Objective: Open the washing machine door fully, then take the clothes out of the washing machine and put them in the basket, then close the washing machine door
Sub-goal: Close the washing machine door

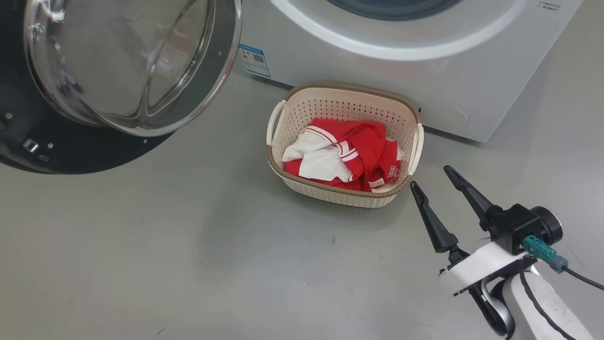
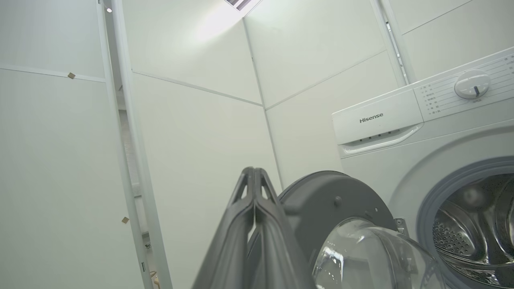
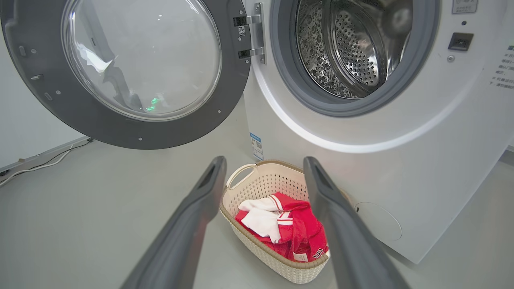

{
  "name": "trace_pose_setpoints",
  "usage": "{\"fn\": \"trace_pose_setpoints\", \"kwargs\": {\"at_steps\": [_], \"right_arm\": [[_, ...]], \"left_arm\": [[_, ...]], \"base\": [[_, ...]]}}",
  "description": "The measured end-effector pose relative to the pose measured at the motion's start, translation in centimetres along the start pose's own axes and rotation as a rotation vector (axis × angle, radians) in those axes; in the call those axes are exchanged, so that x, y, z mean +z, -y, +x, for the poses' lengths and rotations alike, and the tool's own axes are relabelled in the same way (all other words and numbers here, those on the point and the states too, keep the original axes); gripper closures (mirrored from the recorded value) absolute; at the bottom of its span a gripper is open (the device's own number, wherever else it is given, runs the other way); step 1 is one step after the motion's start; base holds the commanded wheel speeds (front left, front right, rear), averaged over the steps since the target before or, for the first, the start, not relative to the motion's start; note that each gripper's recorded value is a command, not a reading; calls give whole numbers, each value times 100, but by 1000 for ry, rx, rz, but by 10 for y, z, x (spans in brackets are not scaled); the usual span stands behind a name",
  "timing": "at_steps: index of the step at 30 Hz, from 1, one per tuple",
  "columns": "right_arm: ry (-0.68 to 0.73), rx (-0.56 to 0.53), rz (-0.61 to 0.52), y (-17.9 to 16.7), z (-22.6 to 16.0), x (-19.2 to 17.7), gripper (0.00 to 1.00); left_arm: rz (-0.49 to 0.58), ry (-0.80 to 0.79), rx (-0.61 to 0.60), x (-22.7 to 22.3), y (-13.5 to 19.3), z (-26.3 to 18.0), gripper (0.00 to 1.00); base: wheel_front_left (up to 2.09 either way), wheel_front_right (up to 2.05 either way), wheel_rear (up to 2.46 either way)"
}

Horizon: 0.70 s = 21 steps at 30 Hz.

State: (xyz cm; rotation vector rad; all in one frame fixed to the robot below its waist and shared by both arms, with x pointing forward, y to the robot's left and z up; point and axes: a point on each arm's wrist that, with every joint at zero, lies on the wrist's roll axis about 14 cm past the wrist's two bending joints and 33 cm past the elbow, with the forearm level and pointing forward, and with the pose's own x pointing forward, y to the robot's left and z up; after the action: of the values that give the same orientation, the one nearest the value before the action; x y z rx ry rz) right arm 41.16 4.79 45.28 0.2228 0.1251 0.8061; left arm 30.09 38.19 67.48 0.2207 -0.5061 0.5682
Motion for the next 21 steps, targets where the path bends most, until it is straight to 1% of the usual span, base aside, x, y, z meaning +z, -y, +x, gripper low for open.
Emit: {"fn": "trace_pose_setpoints", "kwargs": {"at_steps": [2, 4, 7, 11, 13, 15, 16, 18, 19, 21], "right_arm": [[-3, -9, 0, 6, 0, -2, 0], [-4, -15, 0, 11, 1, -2, 0], [-11, -22, 7, 16, 2, -6, 0], [-19, -26, 10, 21, 2, -11, 0], [-26, -28, 10, 23, 2, -13, 0], [-35, -31, 10, 25, 1, -16, 0], [-38, -32, 9, 27, 0, -17, 0], [-43, -35, 7, 29, -1, -18, 0], [-44, -38, 4, 31, -1, -19, 0], [-44, -38, -1, 32, -2, -18, 0]], "left_arm": [[16, 40, 25, 10, -13, 17, 100], [5, 41, 71, 12, -30, 31, 100], [-33, 7, 137, 4, -51, 48, 100], [-44, -76, 205, -14, -76, 63, 100], [-86, -123, 259, -28, -90, 67, 100], [-165, -162, 316, -42, -100, 69, 100], [-186, -192, 338, -51, -104, 69, 100], [-195, -269, 364, -71, -109, 64, 100], [-244, -324, 413, -88, -117, 59, 100], [-315, -342, 466, -98, -125, 58, 100]], "base": [[0, 0, 0], [0, 0, 0], [0, 0, 0], [0, 0, 0], [0, 0, 0], [0, 0, 0], [0, 0, 0], [0, 0, 0], [0, 0, 0], [0, 0, 0]]}}
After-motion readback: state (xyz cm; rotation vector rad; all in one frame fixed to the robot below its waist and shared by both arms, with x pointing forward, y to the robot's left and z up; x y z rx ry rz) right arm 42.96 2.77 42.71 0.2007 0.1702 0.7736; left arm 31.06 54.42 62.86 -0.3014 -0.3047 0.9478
